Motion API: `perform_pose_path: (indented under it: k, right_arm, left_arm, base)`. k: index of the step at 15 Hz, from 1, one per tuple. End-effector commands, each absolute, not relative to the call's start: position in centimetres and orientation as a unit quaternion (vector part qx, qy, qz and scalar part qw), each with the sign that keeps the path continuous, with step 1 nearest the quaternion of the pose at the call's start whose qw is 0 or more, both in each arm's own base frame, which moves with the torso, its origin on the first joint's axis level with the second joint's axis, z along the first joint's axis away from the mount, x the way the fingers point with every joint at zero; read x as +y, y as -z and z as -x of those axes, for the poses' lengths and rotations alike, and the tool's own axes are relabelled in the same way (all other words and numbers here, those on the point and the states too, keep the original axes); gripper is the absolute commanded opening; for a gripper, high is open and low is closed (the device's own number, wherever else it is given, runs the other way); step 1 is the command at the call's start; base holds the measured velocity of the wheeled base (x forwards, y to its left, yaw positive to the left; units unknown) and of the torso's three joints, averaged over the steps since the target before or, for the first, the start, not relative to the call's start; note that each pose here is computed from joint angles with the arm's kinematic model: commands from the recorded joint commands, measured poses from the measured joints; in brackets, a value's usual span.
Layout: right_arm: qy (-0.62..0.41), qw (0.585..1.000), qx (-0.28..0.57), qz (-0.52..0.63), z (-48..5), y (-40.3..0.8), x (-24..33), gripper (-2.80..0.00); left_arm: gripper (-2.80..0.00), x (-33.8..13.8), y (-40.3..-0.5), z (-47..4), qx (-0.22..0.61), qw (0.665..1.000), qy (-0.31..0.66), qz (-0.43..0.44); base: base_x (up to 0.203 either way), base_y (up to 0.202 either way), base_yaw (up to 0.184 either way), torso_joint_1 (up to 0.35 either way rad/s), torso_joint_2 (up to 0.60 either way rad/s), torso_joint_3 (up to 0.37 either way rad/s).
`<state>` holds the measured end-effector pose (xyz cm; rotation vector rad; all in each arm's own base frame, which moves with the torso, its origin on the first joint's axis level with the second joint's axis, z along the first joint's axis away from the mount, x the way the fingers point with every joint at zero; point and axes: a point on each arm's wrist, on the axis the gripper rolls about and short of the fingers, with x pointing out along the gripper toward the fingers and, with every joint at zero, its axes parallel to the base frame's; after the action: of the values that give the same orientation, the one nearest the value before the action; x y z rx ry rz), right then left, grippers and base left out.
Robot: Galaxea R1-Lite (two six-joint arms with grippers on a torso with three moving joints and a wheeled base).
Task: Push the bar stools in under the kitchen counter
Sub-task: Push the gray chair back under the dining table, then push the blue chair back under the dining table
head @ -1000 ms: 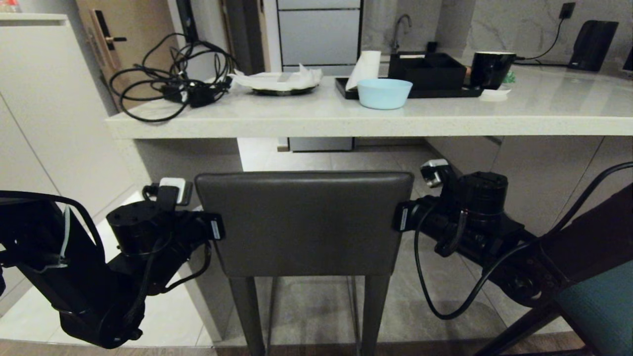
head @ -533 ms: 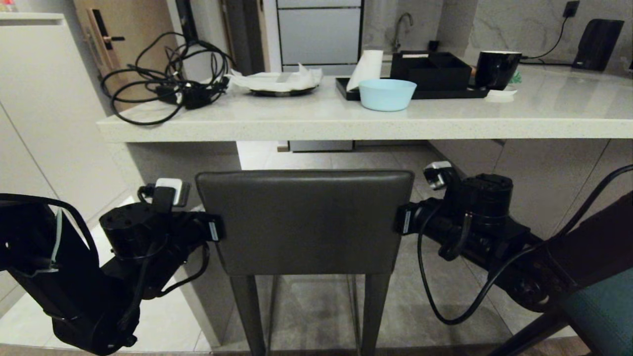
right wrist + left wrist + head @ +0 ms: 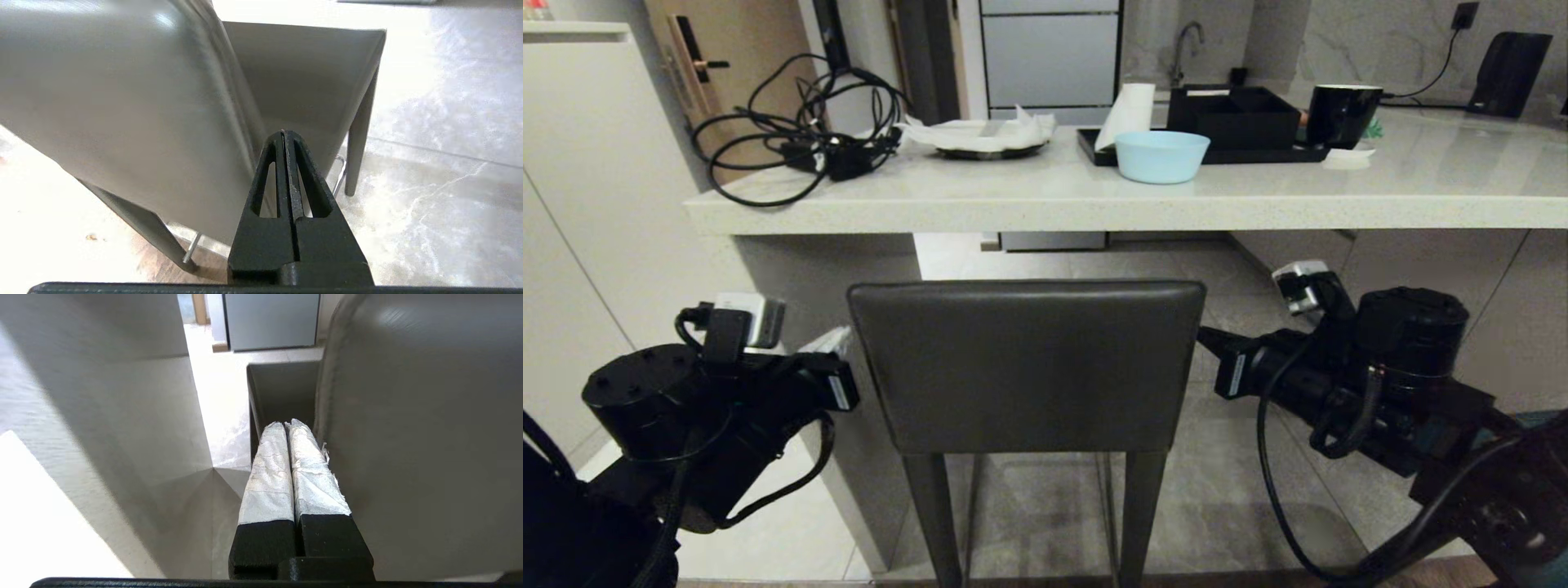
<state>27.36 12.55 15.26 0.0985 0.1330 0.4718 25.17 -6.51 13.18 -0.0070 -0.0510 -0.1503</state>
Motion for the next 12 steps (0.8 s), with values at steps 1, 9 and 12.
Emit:
perform_pose_path:
  k: [1,9,12]
  right_arm:
    - [-0.228,0.972,0.021,-0.06,-24.8,-18.0,11.3,-2.8]
    - [-0.194,0.979,-0.021,-0.065,-17.0,-22.4,7.1,-2.8]
    - [-0.167,0.985,-0.023,-0.032,-14.9,-22.5,5.3,-2.8]
  left_arm:
    - [-2.8,-5.9,-15.2,-22.8,-0.061,0.995,0.073,0.011]
    - [-2.8,-3.9,-20.3,-15.0,-0.045,0.996,0.075,0.033]
    - [-2.8,-2.9,-21.7,-11.9,-0.046,0.995,0.065,0.053]
  base:
    - [0.0,0.0,0.0,0.0,0.0,0.0]
    - [0.0,0.0,0.0,0.0,0.0,0.0]
    - [0.0,0.0,0.0,0.0,0.0,0.0]
